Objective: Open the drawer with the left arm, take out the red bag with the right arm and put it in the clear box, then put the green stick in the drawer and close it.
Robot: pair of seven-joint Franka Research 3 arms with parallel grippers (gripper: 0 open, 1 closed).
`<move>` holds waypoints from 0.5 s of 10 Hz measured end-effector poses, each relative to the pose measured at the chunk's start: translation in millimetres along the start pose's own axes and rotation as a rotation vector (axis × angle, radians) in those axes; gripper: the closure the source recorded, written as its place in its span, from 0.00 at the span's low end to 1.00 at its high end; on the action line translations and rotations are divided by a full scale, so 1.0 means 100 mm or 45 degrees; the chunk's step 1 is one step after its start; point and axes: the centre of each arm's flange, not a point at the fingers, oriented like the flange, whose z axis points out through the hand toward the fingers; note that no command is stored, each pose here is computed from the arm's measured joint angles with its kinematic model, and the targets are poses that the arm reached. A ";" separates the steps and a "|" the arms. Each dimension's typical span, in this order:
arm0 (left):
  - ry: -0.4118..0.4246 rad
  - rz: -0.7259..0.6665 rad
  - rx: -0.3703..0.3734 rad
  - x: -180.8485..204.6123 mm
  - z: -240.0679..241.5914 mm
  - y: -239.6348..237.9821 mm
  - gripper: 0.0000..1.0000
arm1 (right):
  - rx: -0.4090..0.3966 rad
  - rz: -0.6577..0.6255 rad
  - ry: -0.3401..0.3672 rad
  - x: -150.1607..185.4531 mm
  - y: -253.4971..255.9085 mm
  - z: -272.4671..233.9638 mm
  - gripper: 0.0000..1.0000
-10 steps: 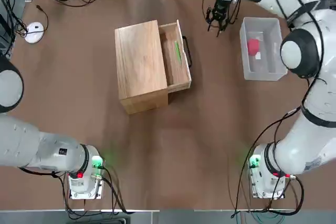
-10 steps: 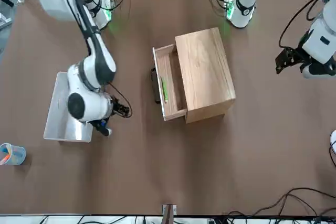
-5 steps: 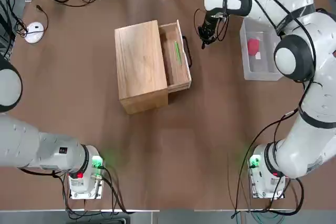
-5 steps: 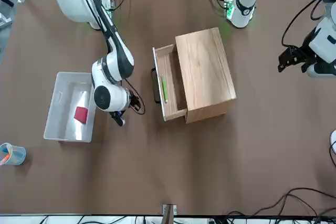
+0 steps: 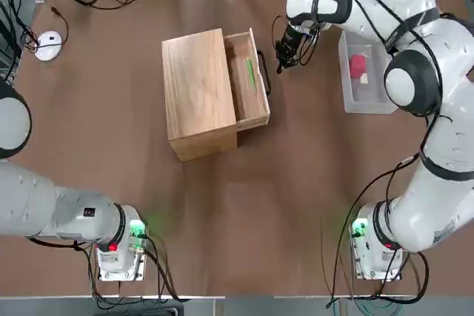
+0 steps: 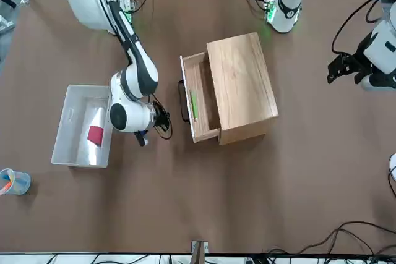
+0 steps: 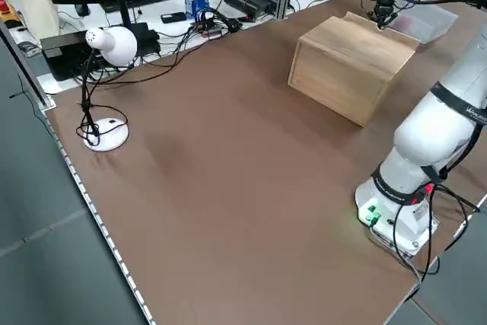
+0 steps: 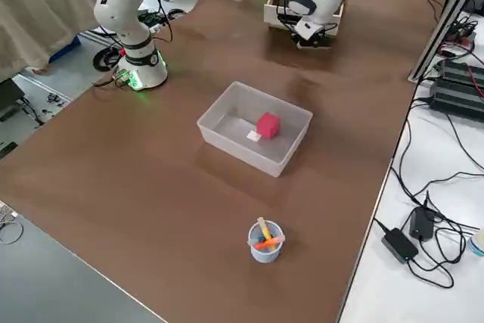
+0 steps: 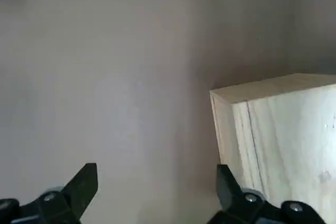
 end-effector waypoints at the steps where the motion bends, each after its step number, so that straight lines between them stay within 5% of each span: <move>1: 0.000 0.000 0.003 0.00 0.00 -0.02 0.00 | 0.018 0.008 -0.006 -0.14 0.02 0.20 0.99; 5: 0.000 0.001 0.009 0.00 0.00 -0.03 0.00 | 0.071 0.150 -0.073 -0.54 -0.02 0.38 0.99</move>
